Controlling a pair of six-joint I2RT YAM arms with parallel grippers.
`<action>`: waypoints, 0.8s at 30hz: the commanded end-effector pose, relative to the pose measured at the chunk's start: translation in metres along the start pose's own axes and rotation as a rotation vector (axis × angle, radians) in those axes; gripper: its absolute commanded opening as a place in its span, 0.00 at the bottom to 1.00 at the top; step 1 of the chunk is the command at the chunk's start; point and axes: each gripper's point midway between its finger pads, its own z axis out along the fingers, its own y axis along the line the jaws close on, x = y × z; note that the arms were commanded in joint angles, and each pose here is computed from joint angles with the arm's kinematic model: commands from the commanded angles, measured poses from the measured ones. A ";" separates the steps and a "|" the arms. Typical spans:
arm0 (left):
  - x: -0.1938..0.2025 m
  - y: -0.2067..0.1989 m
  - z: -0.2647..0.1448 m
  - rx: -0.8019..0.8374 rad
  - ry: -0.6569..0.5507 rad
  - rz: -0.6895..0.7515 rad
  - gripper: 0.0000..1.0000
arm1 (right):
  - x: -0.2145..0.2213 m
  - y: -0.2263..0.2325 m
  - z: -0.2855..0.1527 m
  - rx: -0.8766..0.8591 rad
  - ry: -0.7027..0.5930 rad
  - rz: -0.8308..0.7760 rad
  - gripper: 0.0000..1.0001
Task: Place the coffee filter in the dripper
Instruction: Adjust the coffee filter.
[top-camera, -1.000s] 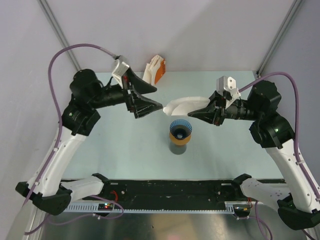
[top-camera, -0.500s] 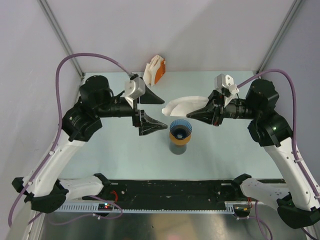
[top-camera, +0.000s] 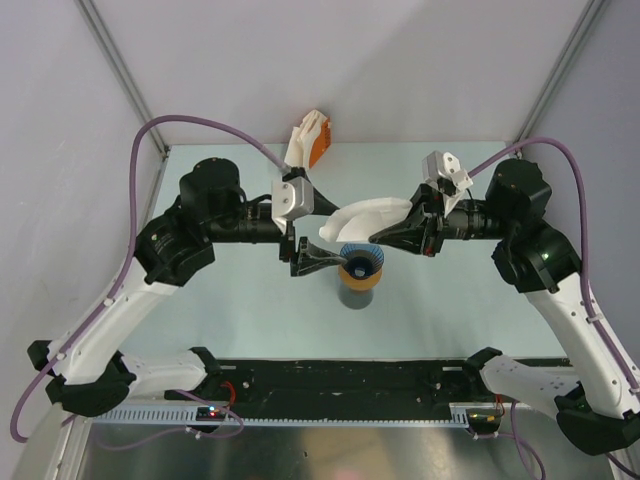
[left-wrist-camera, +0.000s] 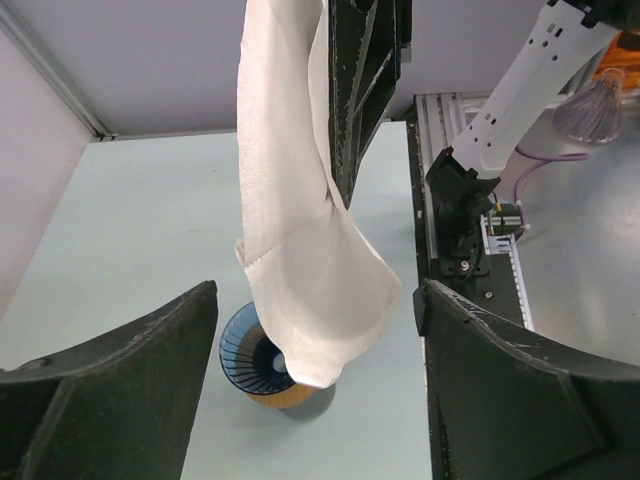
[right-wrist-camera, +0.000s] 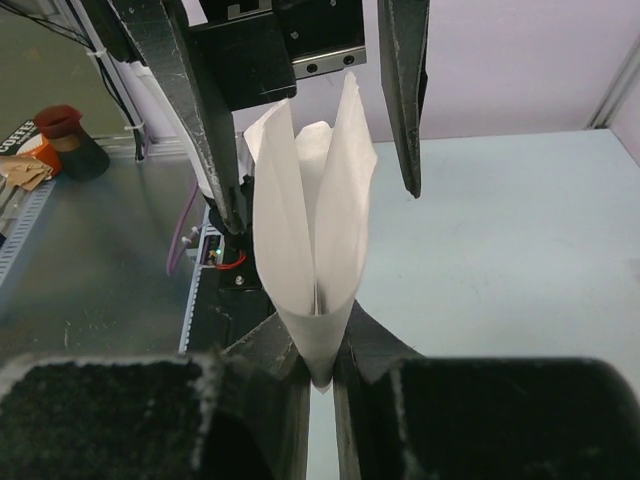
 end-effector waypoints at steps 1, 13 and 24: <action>-0.018 0.003 -0.002 -0.011 -0.037 0.096 0.83 | 0.000 0.007 0.002 -0.037 0.000 0.013 0.15; -0.022 -0.002 -0.001 0.026 -0.051 0.153 0.48 | 0.003 0.011 0.006 -0.067 0.005 0.031 0.18; -0.023 -0.004 0.001 0.028 -0.049 0.069 0.07 | 0.003 0.007 0.000 -0.027 0.010 0.006 0.45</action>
